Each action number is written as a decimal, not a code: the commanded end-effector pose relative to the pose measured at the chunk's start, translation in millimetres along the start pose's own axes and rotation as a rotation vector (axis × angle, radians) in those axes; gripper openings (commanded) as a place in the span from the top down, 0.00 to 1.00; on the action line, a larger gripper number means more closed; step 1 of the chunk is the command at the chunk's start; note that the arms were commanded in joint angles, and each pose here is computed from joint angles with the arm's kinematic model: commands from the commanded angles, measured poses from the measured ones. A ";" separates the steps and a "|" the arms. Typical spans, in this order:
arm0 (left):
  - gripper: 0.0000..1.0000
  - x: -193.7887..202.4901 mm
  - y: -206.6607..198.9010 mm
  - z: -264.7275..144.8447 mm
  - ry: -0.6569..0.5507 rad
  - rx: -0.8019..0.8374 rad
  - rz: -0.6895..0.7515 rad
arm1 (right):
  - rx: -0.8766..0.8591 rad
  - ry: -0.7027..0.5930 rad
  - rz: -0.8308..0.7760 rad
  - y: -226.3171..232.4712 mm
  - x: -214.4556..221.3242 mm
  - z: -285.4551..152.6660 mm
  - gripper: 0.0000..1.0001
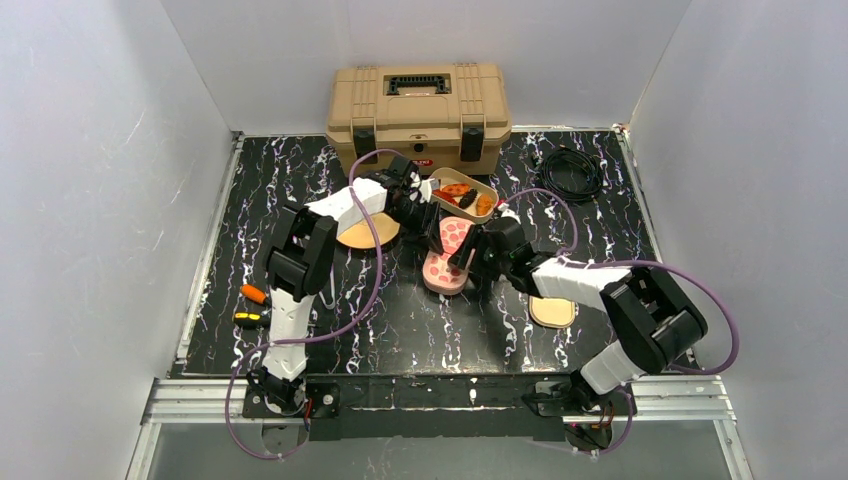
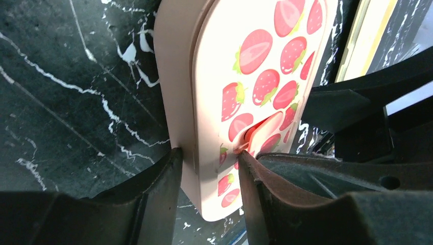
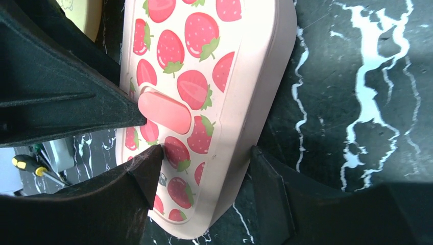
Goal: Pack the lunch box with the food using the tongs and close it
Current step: Close the box lid on the packing box.
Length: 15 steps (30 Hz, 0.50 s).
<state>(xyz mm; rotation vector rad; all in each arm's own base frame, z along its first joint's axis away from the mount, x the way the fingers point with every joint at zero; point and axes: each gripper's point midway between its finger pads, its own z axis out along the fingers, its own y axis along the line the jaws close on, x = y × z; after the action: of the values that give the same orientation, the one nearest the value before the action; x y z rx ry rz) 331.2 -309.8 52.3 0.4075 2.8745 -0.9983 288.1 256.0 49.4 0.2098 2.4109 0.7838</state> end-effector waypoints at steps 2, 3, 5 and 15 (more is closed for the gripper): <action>0.59 18.4 24.1 10.9 0.070 -0.087 0.022 | 0.065 0.203 -0.067 -2.0 90.5 -5.1 0.36; 0.59 17.5 20.7 9.6 0.063 -0.076 0.033 | 0.049 0.198 -0.077 8.1 94.2 -7.0 0.36; 0.58 14.7 15.8 5.1 0.046 -0.063 0.047 | 0.028 0.187 -0.098 25.0 100.5 -11.7 0.36; 0.54 10.6 -18.4 -14.1 -0.014 0.070 0.102 | -0.009 0.080 -0.150 71.8 81.8 -53.9 0.32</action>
<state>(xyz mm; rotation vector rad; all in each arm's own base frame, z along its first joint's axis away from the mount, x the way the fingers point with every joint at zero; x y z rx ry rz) 320.1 -296.3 51.9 0.4801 2.8846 -0.9924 207.9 313.6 60.5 0.0482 2.4315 0.7313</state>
